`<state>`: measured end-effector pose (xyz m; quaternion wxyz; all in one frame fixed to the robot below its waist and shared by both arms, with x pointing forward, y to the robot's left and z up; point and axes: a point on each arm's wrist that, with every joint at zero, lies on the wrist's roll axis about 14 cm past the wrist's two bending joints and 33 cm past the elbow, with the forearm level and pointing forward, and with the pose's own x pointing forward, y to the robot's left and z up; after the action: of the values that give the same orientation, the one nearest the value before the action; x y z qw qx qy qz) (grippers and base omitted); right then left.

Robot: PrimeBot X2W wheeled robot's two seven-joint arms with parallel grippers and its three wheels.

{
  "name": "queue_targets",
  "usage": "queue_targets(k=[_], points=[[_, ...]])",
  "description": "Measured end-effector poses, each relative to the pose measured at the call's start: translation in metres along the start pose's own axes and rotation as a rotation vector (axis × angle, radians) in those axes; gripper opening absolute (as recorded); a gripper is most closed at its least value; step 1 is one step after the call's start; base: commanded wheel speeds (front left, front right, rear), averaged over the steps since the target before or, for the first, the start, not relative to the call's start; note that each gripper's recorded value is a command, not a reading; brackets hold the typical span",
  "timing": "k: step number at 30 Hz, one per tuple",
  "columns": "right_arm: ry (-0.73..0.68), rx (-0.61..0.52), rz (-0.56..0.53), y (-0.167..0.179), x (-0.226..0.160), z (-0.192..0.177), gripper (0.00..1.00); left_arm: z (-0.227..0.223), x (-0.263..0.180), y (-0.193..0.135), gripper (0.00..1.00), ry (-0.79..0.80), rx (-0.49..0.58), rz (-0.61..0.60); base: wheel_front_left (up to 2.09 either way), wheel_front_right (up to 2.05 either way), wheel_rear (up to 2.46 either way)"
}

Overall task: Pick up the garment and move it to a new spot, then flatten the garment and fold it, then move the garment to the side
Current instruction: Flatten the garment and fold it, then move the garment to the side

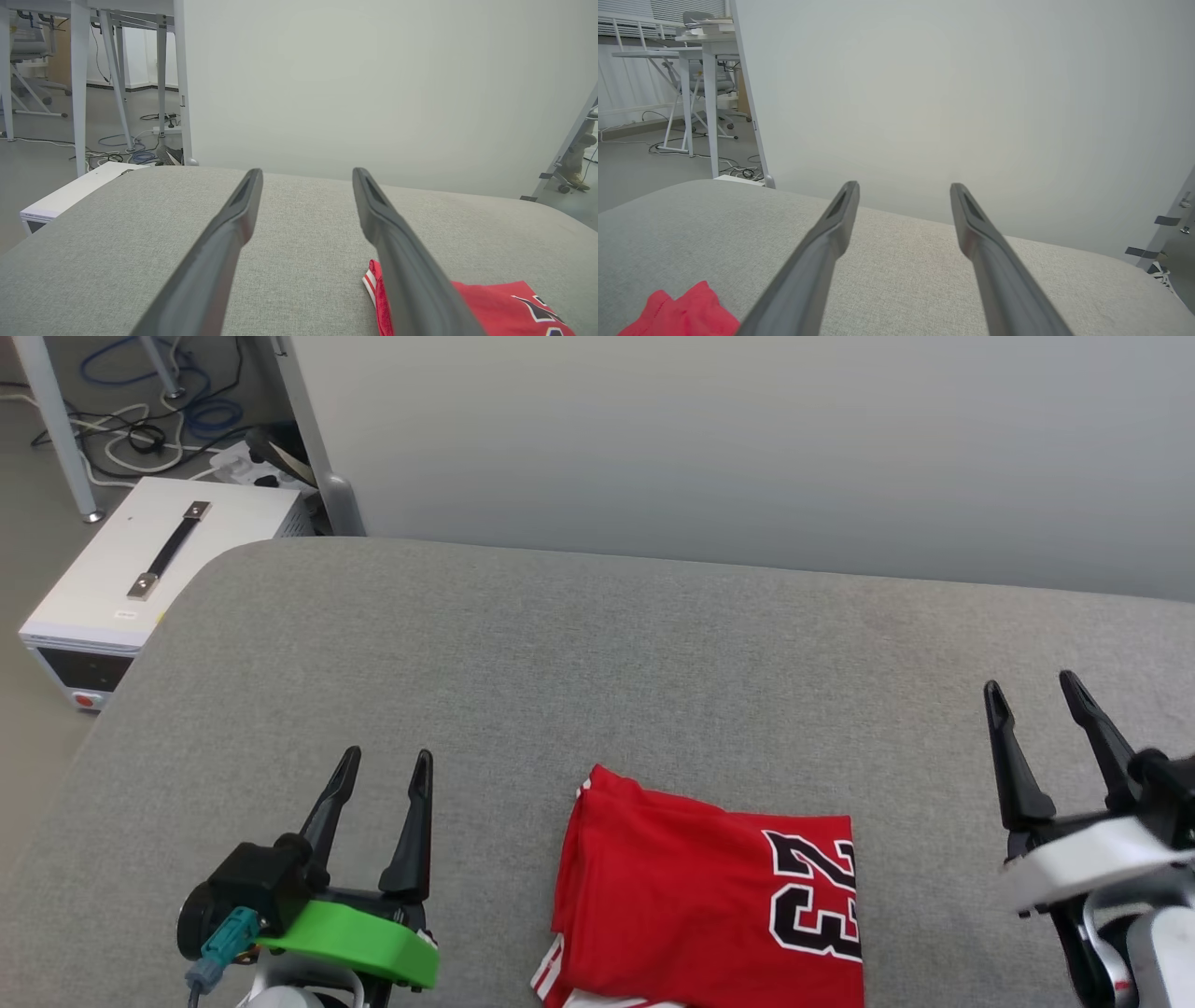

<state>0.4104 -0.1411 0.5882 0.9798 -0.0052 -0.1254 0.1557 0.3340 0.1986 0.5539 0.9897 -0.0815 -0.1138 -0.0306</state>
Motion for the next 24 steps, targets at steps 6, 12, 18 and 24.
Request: queue_targets(k=[6,12,18,24], points=[[-0.028,0.063,-0.126,-0.009,-0.039,-0.002,1.0,-0.01,0.006,-0.012,1.0,0.027,-0.005,-0.039,0.0,0.0,0.0],[0.004,0.095,-0.192,-0.013,-0.062,-0.015,1.0,-0.018,0.001,-0.013,1.0,0.052,-0.03,-0.036,0.0,0.0,0.0],[0.03,0.107,-0.207,-0.013,-0.07,-0.024,1.0,-0.03,-0.005,-0.015,1.0,0.091,-0.03,-0.042,0.0,0.0,0.0],[0.04,0.108,-0.196,-0.009,-0.07,-0.028,1.0,-0.03,-0.006,-0.016,1.0,0.091,-0.03,-0.043,0.0,0.0,0.0]])
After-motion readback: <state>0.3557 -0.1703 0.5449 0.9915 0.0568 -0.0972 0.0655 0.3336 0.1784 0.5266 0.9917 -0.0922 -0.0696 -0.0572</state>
